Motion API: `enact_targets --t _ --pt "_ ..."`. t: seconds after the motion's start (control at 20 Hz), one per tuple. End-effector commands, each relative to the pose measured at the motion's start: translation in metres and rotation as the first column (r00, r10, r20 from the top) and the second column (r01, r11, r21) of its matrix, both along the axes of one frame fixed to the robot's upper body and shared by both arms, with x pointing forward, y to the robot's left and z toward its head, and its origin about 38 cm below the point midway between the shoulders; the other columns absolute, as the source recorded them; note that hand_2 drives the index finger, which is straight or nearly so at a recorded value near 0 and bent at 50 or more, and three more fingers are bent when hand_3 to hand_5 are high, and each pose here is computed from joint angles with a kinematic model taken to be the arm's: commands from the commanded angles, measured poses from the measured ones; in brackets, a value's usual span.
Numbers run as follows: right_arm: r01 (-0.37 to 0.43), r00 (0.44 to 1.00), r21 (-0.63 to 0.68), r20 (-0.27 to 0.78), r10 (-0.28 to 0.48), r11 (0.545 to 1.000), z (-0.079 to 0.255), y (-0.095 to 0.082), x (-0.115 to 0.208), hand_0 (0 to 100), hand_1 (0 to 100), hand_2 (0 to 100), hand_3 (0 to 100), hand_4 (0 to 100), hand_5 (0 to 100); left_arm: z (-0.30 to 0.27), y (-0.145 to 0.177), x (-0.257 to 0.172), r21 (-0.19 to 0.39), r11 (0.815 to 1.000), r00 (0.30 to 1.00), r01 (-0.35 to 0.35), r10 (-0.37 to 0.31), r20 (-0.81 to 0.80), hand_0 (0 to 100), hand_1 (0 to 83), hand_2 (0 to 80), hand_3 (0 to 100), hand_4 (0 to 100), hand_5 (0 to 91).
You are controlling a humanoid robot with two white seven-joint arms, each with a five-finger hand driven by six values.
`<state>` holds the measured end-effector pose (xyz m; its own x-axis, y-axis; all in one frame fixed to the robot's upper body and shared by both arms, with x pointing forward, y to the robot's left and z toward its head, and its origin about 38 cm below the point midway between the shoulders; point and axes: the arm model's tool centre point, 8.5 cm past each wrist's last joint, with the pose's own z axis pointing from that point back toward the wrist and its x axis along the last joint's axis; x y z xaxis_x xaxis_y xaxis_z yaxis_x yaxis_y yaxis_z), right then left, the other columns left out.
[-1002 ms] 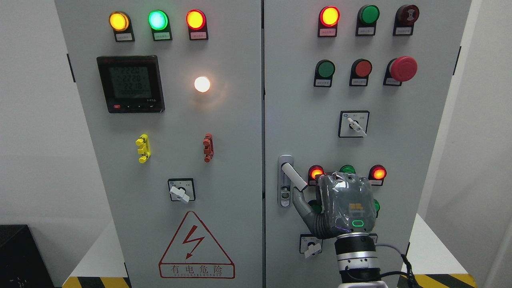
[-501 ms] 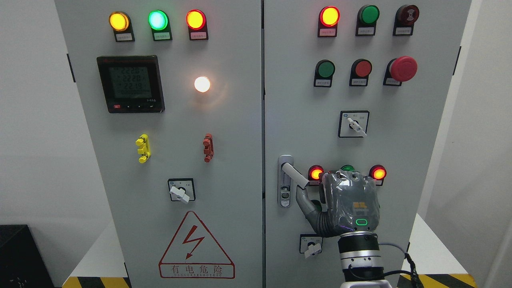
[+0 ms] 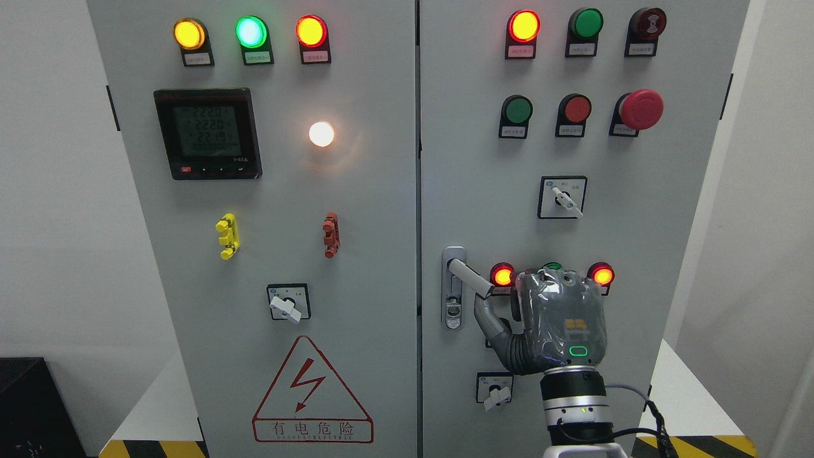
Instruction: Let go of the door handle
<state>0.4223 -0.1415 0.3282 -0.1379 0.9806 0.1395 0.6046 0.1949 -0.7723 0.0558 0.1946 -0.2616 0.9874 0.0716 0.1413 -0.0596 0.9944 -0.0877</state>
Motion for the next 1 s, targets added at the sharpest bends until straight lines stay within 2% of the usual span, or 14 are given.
enact_targets --t 0.0,0.95 --pt "0.002 1.0 0.005 0.002 -0.002 1.0 0.0009 -0.0019 0.0002 50 34 94 100 97 93 0.0003 -0.0004 0.0069 0.001 1.0 1.0 0.021 -0.021 0.02 0 0.0 2.2 10 1 0.0" --pt "-0.002 1.0 0.006 0.015 0.002 1.0 0.0067 -0.0012 0.0008 51 31 94 100 97 93 0.0003 -0.0004 0.0069 0.001 1.0 1.0 0.021 -0.021 0.02 0 0.0 2.2 10 1 0.0"
